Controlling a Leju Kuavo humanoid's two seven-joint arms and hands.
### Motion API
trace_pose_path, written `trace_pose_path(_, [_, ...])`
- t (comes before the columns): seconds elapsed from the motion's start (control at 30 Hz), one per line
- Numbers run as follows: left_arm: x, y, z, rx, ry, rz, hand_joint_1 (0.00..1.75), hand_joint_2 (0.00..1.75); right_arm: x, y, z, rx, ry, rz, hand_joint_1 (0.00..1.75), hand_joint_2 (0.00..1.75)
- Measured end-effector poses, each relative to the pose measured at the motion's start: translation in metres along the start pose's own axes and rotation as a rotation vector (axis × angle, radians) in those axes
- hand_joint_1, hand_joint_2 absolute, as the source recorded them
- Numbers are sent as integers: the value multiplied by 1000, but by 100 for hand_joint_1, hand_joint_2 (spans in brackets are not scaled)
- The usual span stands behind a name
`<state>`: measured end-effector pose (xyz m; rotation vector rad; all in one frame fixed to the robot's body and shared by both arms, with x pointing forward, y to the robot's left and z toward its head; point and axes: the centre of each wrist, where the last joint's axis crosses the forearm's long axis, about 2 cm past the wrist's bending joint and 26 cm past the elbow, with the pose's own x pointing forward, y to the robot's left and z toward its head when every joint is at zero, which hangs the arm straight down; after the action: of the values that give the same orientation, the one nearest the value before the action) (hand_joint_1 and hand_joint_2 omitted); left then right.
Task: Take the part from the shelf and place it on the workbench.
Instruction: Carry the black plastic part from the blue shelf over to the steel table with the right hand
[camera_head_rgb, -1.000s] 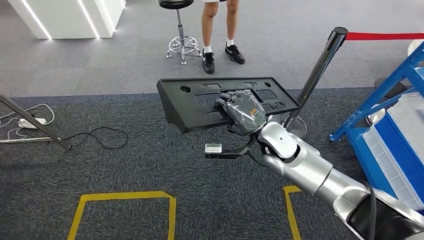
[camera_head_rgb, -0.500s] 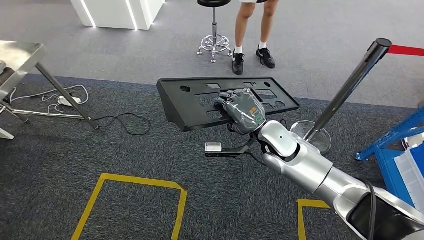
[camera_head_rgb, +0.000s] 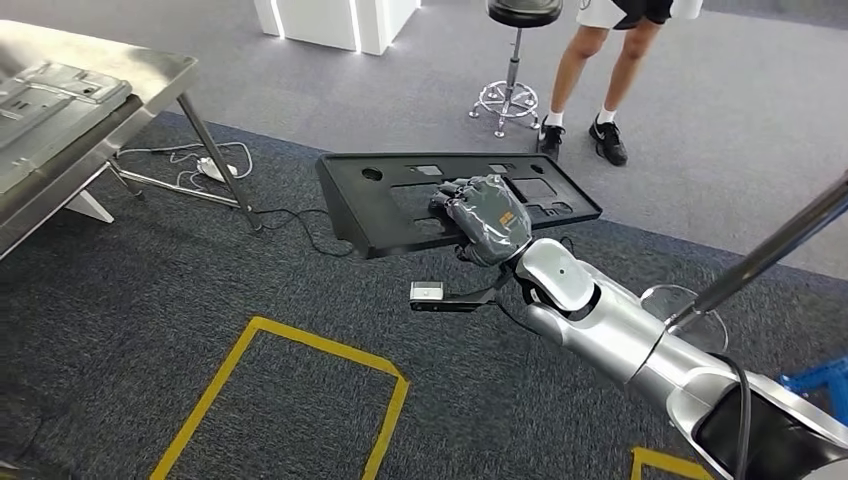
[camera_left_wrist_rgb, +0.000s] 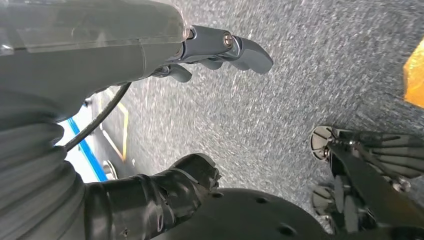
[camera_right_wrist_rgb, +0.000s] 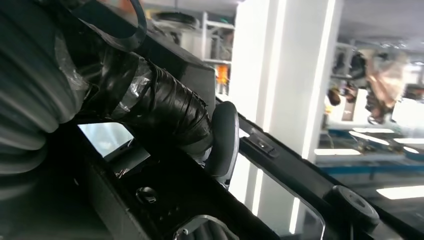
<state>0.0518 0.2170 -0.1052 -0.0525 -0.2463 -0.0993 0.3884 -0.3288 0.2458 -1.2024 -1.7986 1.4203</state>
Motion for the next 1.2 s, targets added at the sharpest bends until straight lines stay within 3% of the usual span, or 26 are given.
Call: trace_pose_path(1.2, [-6,-2,1,-1,-10,7,0,175,-9,-18,-13,-25,9,7,175,175])
